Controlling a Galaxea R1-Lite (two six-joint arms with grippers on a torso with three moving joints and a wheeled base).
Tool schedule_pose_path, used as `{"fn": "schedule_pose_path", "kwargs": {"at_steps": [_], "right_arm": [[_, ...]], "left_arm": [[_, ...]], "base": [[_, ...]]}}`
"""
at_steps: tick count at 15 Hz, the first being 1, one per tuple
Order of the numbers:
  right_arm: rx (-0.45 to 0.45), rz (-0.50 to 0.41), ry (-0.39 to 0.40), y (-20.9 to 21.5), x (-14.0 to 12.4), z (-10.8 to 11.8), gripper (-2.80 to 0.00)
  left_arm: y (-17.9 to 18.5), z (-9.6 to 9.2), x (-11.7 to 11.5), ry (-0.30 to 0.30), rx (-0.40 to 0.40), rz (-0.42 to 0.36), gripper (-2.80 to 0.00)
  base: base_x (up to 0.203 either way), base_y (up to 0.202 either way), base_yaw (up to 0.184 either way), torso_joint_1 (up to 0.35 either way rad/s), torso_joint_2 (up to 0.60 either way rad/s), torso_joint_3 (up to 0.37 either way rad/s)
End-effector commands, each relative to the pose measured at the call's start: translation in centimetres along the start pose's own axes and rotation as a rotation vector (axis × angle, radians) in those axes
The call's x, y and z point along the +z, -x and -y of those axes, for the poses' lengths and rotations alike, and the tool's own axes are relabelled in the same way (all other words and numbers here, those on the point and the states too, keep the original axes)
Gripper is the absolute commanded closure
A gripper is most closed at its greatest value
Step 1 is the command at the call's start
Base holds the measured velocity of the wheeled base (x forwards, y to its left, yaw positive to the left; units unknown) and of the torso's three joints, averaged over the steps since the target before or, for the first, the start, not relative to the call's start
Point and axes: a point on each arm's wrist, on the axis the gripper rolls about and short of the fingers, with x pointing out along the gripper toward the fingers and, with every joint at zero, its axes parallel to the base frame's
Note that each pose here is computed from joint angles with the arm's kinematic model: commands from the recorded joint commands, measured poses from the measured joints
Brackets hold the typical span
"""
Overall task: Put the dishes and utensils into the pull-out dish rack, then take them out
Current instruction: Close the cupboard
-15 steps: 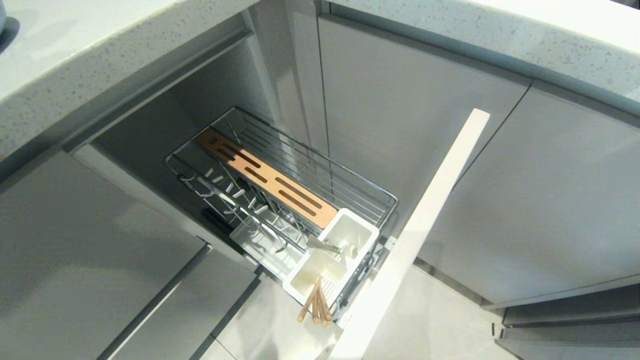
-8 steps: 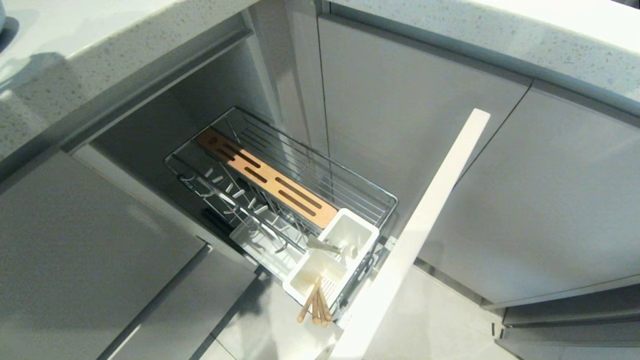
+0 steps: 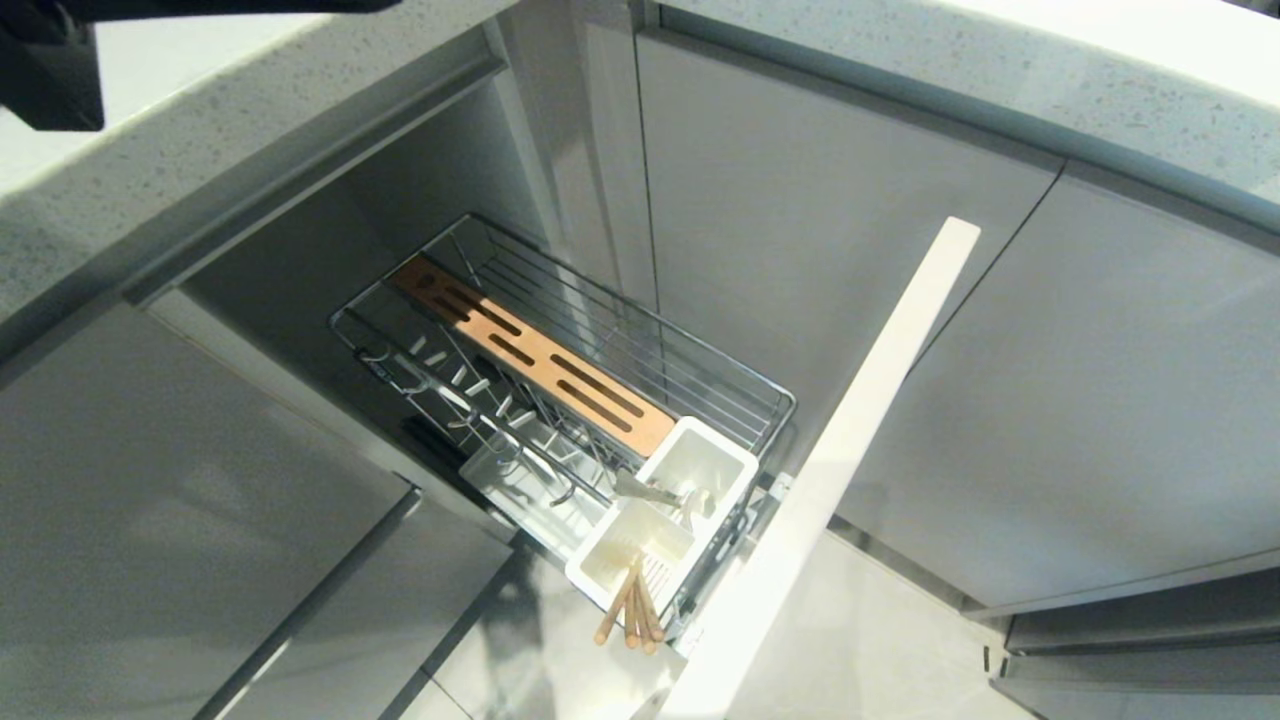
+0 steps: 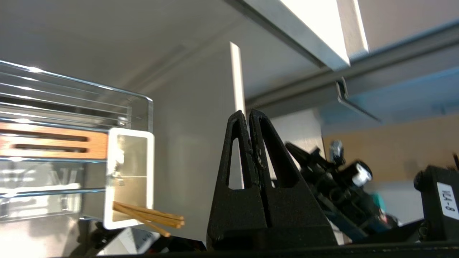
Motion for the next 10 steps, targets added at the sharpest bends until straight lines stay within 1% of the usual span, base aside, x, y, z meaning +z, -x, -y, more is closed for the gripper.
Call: {"fn": "schedule_pose_path", "kwargs": {"at_steps": [1, 3, 8, 10], "right_arm": [[0.0, 0.001, 0.0, 0.0, 0.0, 0.0, 0.0], [0.0, -0.001, 0.0, 0.0, 0.0, 0.0, 0.0], [0.001, 0.001, 0.0, 0.0, 0.0, 0.0, 0.0], [0.0, -0.001, 0.0, 0.0, 0.0, 0.0, 0.0]], "left_arm": [[-2.4, 0.3, -0.7, -0.001, -0.015, -0.066, 0.0], [-4.4, 0.9, -1.5, -0.01, -0.014, -0.113, 0.0], [-9.2, 4.0, -4.2, -0.056, -0.053, -0.24, 0.0], [-10.5, 4.8, -5.0, -0.063, -0.071, -0.277, 0.0]], "base": [[0.0, 0.0, 0.0, 0.0, 0.0, 0.0], [0.0, 0.0, 0.0, 0.0, 0.0, 0.0], [0.0, 0.0, 0.0, 0.0, 0.0, 0.0], [0.0, 0.0, 0.0, 0.0, 0.0, 0.0]]}}
